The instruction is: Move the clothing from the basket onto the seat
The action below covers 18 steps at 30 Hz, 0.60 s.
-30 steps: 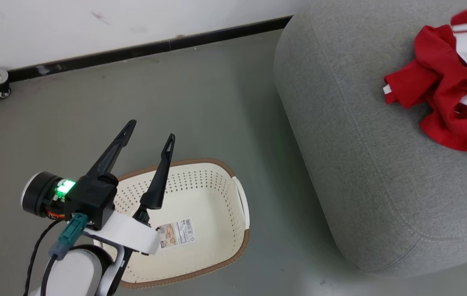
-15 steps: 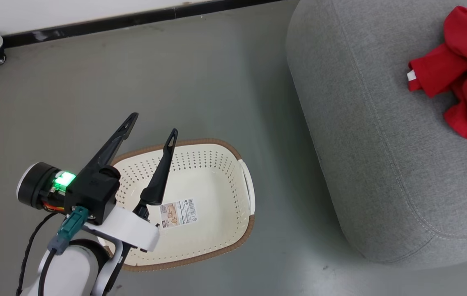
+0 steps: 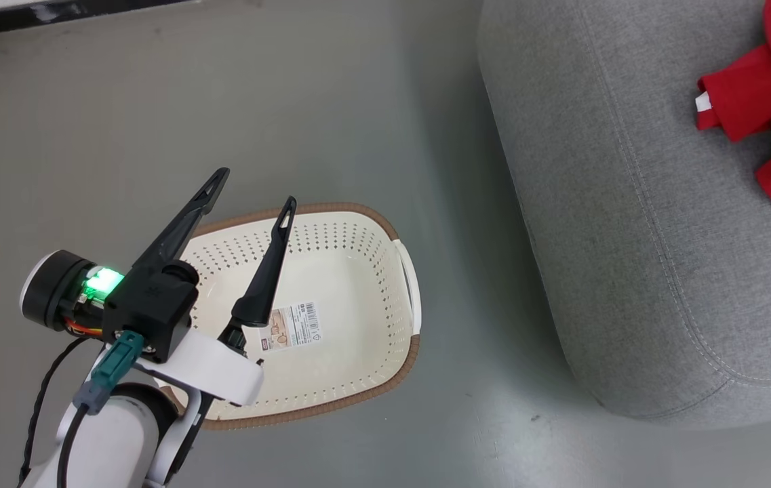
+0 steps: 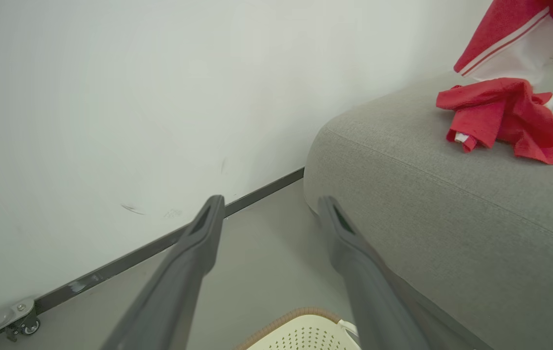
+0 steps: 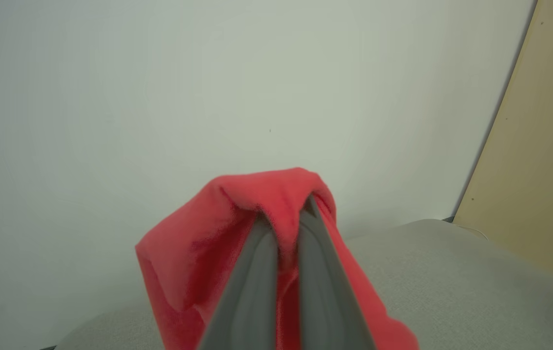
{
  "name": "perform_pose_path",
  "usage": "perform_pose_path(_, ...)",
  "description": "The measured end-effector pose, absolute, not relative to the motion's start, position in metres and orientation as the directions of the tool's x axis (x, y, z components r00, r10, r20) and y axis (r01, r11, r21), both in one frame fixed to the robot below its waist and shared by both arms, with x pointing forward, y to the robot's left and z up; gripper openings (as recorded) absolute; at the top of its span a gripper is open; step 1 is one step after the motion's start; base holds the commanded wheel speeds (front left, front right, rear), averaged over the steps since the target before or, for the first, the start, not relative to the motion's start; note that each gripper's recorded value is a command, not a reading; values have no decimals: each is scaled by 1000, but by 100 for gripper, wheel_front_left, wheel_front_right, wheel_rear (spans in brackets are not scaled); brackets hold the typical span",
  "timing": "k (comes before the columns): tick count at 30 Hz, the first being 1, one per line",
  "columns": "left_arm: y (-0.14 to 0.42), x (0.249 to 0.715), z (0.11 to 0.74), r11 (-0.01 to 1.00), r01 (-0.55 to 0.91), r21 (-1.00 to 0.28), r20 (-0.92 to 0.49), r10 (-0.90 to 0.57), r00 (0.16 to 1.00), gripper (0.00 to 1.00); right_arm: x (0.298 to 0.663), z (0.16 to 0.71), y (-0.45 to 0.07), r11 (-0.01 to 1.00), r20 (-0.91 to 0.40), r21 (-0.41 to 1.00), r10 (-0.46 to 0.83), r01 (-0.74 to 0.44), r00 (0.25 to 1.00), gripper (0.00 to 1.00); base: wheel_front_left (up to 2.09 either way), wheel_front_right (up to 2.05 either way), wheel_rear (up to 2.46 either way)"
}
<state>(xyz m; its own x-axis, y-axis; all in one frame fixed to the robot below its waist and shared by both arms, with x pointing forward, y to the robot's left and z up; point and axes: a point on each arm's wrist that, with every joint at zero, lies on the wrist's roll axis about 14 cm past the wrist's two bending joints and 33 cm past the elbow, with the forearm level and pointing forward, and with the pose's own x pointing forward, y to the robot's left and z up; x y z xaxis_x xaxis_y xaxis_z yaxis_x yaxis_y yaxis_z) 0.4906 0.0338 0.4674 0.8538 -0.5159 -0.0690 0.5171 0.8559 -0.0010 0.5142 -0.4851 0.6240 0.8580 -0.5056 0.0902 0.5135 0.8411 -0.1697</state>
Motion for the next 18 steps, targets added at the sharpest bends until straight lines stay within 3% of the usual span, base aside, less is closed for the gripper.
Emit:
perform_pose_path(9,34,495,454,852,523,5,-99,-520,848,100,511,517,-460,868,-125,-128,-494,480,860,0,0,0,0)
perform_pose_path(18,31,501,449,848,530,6,-98,-527,844,100,493,472,-459,861,-218,-134,-508,490,833,0,0,0,0)
